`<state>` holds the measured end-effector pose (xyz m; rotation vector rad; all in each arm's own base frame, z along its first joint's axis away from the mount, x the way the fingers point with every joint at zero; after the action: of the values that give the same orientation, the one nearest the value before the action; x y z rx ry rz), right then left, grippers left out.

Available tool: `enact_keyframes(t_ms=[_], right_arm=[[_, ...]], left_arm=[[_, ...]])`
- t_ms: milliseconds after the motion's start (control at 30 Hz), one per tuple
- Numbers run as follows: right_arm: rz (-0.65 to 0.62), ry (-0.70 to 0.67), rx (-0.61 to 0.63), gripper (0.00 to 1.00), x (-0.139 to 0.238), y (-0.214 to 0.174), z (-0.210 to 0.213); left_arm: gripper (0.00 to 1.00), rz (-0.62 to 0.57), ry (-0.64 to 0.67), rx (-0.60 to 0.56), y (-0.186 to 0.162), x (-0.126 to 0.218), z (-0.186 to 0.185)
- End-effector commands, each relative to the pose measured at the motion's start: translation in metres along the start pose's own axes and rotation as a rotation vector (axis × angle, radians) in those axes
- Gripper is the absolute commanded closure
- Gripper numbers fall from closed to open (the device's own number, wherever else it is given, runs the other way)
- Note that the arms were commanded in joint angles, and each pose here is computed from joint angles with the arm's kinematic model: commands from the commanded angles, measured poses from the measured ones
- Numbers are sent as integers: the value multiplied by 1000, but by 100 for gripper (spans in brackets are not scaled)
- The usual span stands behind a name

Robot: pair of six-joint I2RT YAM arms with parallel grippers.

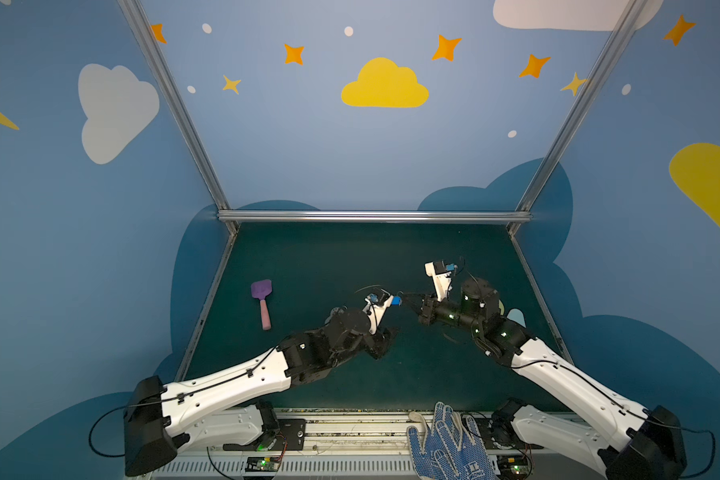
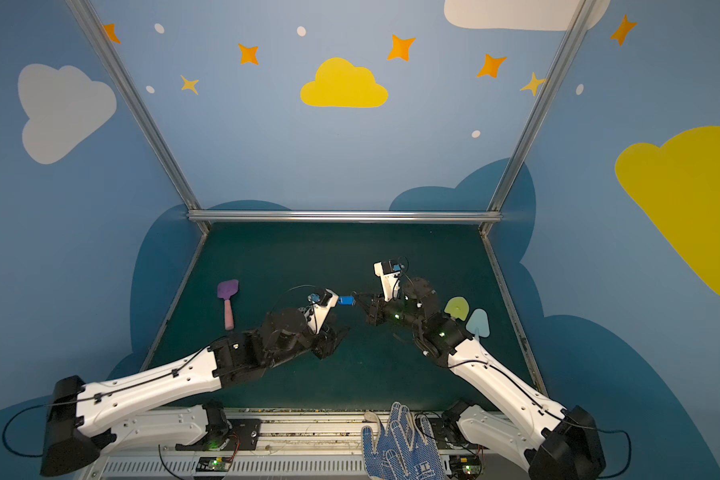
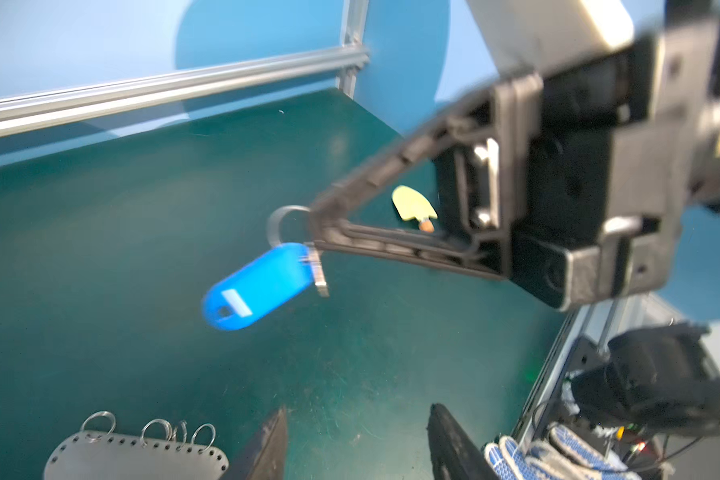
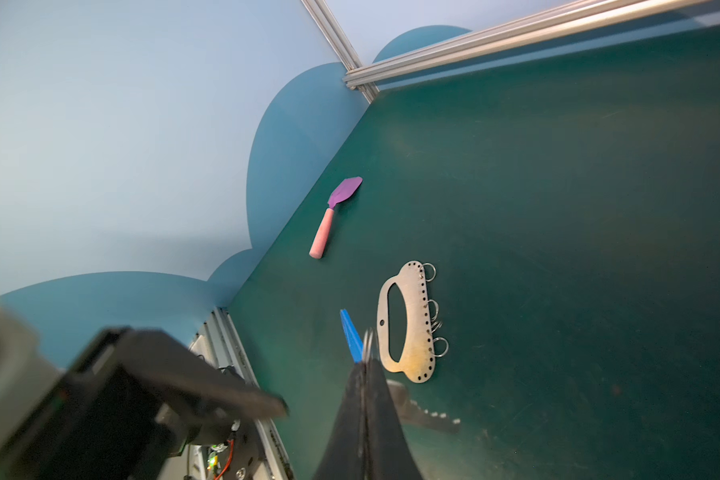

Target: Put the keys on the keyring

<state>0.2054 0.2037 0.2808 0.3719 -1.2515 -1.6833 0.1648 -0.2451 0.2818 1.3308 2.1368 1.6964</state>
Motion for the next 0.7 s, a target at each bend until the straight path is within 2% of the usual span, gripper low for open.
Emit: enact_keyframes(t_ms=[0,100,167,267,433,667], right_arm=[[-24,9,99,100,3,3,4],[-56,8,161,100,4,0,6],[-81,-2,219,100,4,-1,8],[-108,-38,329,100,5,-2,13],[-118,-138,474,100,4,-4,20],[-125,-240,631,100,0,-7,34]], left_arm=[[43,-64,-6,196,21,10,21],[42,-51,-60,333,34,11,31],[38,-39,-86,385,42,10,32],[38,10,-114,464,51,1,30],[46,104,-214,581,60,-11,21],[51,193,-207,698,62,-23,23]])
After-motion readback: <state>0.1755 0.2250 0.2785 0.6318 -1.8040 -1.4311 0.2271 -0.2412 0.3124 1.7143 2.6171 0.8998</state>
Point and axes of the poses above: each gripper's point midway between its finger pads, its own x axis back along the fingers, its own z axis along the line the jaws close on, y = z × x, the point moved 8 cm from there along x, back along the fingers, and after that the axes turned 8 degrees about x, right-handed, at the moved point
